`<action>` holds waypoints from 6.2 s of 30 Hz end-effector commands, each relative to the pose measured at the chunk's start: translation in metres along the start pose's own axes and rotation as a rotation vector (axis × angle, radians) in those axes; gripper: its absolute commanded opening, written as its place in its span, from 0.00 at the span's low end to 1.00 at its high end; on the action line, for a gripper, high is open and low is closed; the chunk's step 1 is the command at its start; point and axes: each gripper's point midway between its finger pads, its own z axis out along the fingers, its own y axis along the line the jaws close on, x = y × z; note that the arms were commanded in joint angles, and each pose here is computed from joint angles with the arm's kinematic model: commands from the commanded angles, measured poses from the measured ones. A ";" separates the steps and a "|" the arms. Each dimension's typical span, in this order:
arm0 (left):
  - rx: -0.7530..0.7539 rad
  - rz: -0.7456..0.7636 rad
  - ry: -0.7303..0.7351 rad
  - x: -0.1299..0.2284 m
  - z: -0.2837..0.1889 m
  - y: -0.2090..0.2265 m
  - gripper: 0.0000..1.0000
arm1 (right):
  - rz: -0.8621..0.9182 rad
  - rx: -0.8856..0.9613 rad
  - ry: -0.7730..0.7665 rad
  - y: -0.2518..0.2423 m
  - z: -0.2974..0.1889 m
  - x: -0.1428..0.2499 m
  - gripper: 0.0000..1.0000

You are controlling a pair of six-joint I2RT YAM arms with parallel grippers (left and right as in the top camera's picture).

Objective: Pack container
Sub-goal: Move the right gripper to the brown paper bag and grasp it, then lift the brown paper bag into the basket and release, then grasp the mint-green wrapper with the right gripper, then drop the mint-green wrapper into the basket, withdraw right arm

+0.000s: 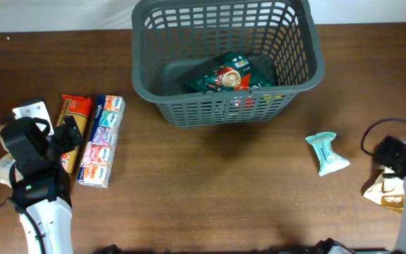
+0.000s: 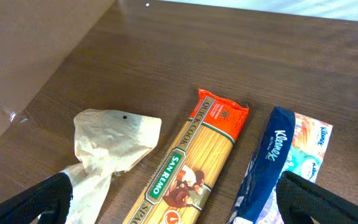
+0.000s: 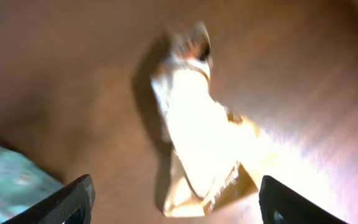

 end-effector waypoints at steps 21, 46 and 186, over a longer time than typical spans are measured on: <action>-0.011 0.014 -0.007 -0.005 0.000 0.003 0.99 | -0.108 0.044 0.302 -0.015 0.113 0.051 0.90; -0.011 0.014 -0.007 -0.005 0.000 0.003 0.99 | 0.166 -0.215 0.102 0.019 0.062 -0.066 0.04; -0.011 0.014 -0.007 -0.005 0.000 0.003 0.99 | -0.369 -0.480 -0.150 0.177 -0.122 -0.136 0.04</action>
